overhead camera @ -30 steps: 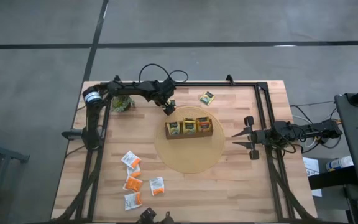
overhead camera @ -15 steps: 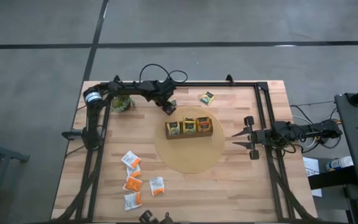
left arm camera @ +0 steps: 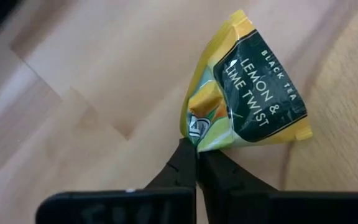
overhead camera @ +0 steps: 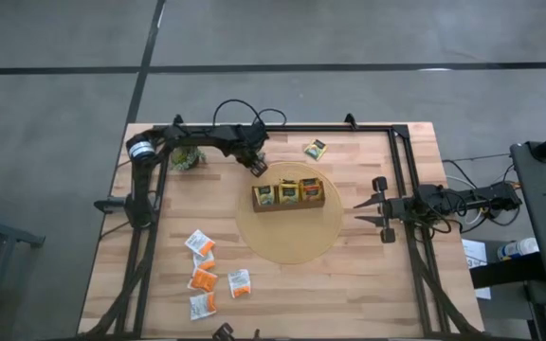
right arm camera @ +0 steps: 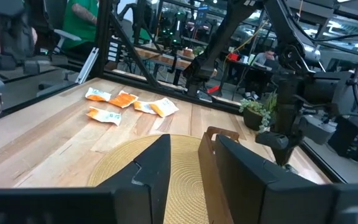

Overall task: Pick & Place Tea
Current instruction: Put the yellow tea bag into the middle section of the wooden organizer

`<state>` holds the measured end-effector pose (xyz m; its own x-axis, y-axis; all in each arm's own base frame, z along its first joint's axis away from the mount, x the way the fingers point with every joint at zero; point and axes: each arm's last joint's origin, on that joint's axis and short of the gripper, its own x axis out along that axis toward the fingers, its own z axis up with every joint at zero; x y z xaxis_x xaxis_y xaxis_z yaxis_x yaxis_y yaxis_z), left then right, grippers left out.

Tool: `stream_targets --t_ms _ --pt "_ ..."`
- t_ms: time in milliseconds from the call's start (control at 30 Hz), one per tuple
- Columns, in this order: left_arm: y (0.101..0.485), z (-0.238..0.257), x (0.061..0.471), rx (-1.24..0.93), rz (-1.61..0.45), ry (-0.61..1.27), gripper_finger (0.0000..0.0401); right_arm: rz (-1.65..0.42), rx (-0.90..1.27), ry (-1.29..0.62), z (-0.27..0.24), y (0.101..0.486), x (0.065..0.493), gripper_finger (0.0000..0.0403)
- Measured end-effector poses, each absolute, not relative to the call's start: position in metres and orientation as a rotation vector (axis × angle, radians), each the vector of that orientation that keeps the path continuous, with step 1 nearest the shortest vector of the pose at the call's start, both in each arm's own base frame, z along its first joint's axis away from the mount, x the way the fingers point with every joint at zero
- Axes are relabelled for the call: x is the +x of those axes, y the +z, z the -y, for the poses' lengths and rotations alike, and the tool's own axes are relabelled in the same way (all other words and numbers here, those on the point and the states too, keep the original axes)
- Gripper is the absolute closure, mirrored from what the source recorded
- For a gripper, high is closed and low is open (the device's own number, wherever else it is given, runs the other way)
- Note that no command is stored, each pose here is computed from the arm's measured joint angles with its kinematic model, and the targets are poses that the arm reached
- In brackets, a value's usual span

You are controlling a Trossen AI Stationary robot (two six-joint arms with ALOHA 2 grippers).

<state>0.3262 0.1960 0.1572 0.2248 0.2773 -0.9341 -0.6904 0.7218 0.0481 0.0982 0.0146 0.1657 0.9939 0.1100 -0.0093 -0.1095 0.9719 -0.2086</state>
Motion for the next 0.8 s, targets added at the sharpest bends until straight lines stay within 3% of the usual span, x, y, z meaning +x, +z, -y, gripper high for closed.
stream_targets --t_ms 467,800 --pt "0.227 -0.123 0.329 -0.329 -0.899 0.843 0.04 0.002 -0.211 0.111 -0.015 0.166 0.098 0.0283" --pt "0.243 -0.044 0.343 -0.313 -0.69 0.839 0.0401 0.002 -0.211 0.11 -0.015 0.166 0.098 0.0282"
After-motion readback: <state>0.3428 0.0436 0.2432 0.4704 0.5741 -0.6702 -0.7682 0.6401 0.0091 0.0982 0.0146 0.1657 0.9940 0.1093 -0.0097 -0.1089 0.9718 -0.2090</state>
